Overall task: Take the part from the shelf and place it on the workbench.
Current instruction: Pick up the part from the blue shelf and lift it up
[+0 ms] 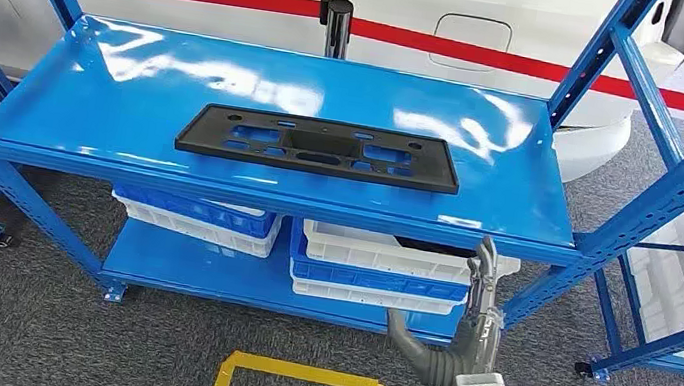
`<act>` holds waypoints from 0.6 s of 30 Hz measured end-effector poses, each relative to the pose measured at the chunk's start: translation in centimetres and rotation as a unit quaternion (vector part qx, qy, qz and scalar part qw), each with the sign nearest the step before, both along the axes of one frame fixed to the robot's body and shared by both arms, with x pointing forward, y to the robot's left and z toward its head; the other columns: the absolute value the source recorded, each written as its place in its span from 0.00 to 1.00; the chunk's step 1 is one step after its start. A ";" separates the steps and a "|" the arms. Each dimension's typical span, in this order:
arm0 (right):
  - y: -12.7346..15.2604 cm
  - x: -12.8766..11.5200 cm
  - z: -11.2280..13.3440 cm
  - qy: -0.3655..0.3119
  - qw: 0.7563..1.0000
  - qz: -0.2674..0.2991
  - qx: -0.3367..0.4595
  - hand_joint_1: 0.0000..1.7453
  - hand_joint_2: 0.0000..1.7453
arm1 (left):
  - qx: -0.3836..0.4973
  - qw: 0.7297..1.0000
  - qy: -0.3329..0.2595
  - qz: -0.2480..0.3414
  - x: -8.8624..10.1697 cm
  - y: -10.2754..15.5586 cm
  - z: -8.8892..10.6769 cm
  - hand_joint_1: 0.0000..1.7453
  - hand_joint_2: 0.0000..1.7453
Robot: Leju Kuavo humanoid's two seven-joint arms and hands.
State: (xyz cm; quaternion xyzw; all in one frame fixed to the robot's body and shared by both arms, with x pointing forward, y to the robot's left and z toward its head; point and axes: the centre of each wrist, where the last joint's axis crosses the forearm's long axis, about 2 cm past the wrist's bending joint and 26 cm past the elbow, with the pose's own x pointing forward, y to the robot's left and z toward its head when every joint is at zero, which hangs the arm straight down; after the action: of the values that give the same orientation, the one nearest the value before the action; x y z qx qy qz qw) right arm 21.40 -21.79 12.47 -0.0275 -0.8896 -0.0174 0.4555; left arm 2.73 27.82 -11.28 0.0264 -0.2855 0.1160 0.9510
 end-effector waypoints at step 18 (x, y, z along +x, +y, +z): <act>5.9 3.5 2.1 -0.069 0.914 -0.040 -0.398 0.00 1.00 | -0.005 0.997 -0.042 -0.067 0.5 0.0 0.0 0.00 0.00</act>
State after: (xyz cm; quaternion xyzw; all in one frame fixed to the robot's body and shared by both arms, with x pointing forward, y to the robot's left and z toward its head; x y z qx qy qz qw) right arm 24.88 -15.87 14.54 -0.2407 -0.8503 0.3182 0.3431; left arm 3.23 27.85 -11.25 -0.0025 -0.3262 0.0544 0.9437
